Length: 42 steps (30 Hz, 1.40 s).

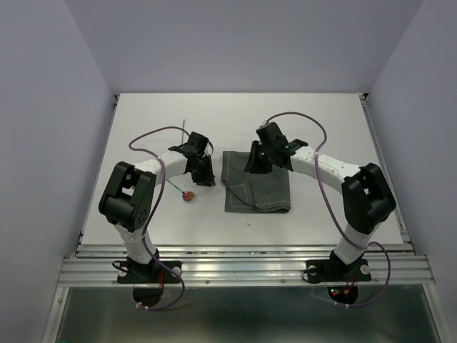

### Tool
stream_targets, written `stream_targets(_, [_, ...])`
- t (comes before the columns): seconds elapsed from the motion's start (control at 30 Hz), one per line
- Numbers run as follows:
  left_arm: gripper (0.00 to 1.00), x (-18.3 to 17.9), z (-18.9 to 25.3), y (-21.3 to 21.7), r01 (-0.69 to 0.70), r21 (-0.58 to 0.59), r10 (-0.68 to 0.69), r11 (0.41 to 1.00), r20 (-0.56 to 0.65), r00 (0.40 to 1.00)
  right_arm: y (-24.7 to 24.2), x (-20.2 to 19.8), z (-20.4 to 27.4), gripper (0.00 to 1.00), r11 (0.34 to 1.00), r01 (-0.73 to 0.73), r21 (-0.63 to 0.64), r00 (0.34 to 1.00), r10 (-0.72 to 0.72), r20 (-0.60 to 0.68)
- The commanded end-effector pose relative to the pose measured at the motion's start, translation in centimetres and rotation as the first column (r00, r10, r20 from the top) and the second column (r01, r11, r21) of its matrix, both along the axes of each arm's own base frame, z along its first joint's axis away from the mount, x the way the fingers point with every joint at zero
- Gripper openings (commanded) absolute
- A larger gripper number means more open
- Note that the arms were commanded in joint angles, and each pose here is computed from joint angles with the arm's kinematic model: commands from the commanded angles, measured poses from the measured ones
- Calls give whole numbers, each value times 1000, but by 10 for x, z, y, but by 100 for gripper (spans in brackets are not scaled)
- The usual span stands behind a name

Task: Fold the napkin into a case and place the utensils inside
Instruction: Fold the rectangle-folded napkin at the center of the board, then smooth out the square-folded napkin at the center of the board.

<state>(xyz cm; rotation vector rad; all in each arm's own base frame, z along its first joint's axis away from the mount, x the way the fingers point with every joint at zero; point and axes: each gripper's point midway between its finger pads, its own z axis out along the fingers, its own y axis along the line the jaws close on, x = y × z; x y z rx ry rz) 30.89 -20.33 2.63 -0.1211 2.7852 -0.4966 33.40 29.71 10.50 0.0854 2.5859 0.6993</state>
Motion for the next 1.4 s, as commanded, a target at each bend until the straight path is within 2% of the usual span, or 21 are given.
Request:
stream_targets(0.0, [30, -2, 13, 5, 9, -1, -9, 1000, 38, 999, -28, -1, -27, 25, 989, 147, -25, 988, -148, -33])
stream_targets(0.03, [30, -2, 14, 5, 9, -1, -9, 1000, 38, 999, -29, -2, -29, 21, 986, 167, -19, 985, -167, -43])
stream_targets(0.2, [30, -2, 15, 6, 9, 3, -10, 1000, 42, 999, -30, -10, -47, 16, 985, 171, -16, 982, -172, -76])
stream_targets(0.6, [30, 2, 17, 5, 2, 4, -2, 1000, 45, 999, 8, -32, -53, 14, 996, -84, 35, 990, 87, -110])
stream_targets(0.77, [30, 4, 23, 6, -5, 9, 4, 1000, 54, 999, 35, -42, -36, 14, 972, -202, 121, 976, 211, -58])
stream_targets(0.97, [30, 13, 40, 20, -46, 15, 45, 999, 89, 995, 53, -51, -22, 14, 941, -307, 140, 950, 311, -7])
stream_targets(1.1, [30, 21, 55, 34, -82, 10, 80, 997, 125, 989, 64, -68, -27, 12, 912, -385, 144, 920, 392, -27])
stream_targets(1.17, [30, 23, 61, 34, -81, 6, 80, 997, 134, 988, 60, -66, -26, 11, 915, -385, 124, 921, 390, -19])
stream_targets(1.3, [30, 22, 66, 23, -54, -31, 58, 998, 139, 989, 40, -51, -22, 11, 957, -290, 12, 957, 290, 24])
stream_targets(1.37, [30, 21, 69, 13, -30, -51, 38, 998, 145, 989, 16, -37, -21, 11, 981, -188, -39, 982, 189, 16])
